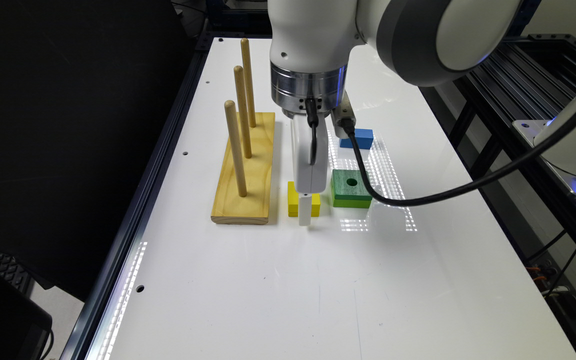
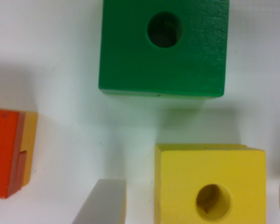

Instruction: Pick up yellow block.

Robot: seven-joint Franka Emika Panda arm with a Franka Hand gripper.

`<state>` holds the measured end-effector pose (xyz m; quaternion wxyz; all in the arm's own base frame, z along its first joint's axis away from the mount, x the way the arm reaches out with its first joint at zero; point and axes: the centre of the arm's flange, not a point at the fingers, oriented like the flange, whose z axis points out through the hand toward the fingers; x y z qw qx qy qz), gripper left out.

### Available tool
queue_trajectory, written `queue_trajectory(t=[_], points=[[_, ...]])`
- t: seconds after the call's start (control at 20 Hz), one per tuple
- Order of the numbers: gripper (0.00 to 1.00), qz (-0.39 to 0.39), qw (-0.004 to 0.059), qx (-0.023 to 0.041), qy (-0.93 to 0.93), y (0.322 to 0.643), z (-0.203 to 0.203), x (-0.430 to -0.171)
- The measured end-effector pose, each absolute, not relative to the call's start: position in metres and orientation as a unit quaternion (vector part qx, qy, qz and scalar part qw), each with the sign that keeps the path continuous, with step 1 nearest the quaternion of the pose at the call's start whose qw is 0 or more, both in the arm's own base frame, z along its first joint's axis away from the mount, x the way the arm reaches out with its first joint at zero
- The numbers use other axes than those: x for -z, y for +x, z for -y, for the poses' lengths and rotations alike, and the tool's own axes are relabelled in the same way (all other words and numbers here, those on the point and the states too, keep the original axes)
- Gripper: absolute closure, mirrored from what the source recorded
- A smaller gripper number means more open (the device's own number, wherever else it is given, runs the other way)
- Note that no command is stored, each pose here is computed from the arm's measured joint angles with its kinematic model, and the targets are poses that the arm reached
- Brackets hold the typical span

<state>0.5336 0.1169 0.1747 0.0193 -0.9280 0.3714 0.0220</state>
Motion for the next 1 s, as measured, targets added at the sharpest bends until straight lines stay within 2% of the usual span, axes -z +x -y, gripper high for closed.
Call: queue_trajectory(t=[0.05,0.25,1.0], points=[[0.0,-0.371,0.0197,-0.0195,-0.928,0.5345,-0.1171,-0.1734],[0.0,-0.372,0.0177,-0.0173,-0.928,0.5342,-0.1181,-0.1732],[0.0,-0.372,0.0174,-0.0172,-0.928,0.5342,-0.1177,-0.1731]])
